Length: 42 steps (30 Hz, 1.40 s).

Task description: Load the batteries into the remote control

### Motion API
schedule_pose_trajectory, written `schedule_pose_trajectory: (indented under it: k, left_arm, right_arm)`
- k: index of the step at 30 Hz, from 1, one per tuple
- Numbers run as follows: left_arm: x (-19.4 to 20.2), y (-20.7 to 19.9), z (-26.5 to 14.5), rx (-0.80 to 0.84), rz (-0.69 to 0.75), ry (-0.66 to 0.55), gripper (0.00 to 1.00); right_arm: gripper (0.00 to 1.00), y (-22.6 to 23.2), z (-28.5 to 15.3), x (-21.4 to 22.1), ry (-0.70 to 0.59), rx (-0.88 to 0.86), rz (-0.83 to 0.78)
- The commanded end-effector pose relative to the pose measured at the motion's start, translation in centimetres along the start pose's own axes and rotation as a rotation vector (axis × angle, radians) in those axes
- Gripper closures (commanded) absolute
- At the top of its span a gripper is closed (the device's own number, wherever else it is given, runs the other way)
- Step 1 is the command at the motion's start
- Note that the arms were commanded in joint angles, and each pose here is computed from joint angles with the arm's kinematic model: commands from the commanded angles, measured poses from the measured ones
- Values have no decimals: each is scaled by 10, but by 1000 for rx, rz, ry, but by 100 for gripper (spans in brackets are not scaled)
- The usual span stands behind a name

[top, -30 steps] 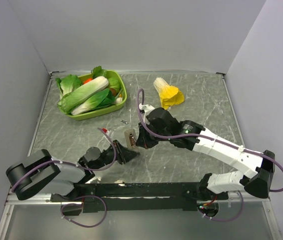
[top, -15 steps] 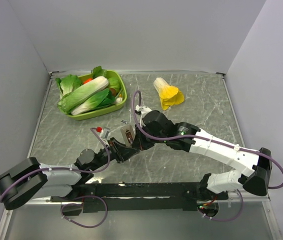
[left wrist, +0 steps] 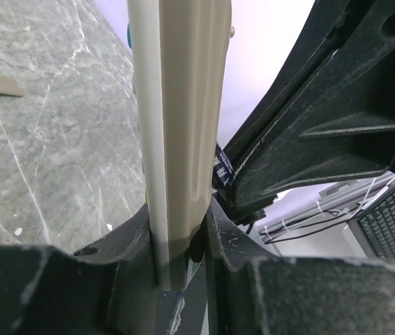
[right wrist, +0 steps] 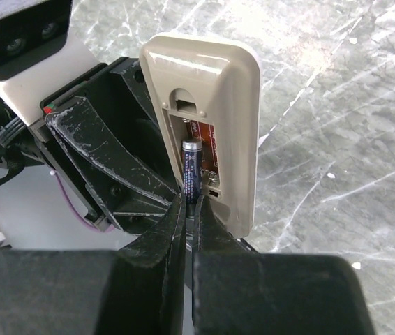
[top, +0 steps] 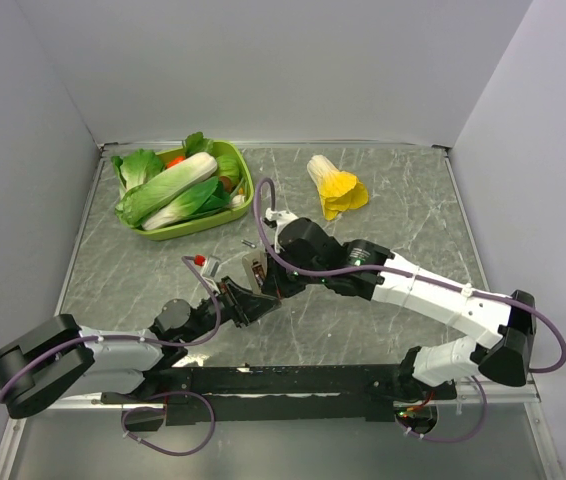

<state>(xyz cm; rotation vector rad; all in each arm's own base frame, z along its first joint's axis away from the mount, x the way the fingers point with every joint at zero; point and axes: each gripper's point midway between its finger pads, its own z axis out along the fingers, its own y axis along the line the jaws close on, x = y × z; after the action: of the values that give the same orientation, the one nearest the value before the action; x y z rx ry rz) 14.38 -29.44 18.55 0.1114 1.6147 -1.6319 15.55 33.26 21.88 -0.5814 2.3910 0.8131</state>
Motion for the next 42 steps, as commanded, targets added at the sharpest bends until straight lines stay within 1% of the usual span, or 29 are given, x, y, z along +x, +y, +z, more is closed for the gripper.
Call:
schedule_pose_trajectory:
  k: [1,9,20,28,34,36,38,42]
  left_arm:
    - [-34,-62,1,231,-2,-125,98]
    - [-42,-76,-5,272,-60,-155,98]
    - [-47,-81,-9,268,-106,-159,99]
    - [-52,-83,-11,265,-169,-175,99]
    - [-55,-75,-11,216,-210,-194,99]
    - [-58,-74,-12,208,-208,-208,99]
    - [-58,-73,-12,198,-207,-205,99]
    - [-57,-71,-11,186,-214,-201,99]
  right_arm:
    - [100,10,-3,-14,-11,-7,-16]
    - [100,16,-4,-16,24,-11,-43]
    - [100,27,-5,-32,17,-25,-77]
    - [95,33,-5,-41,31,-26,-111]
    - [94,32,0,-34,77,-23,-122]
    - [92,32,3,-30,94,-25,-120]
    - [86,32,5,-29,103,-24,-117]
    - [82,32,5,-32,101,-21,-121]
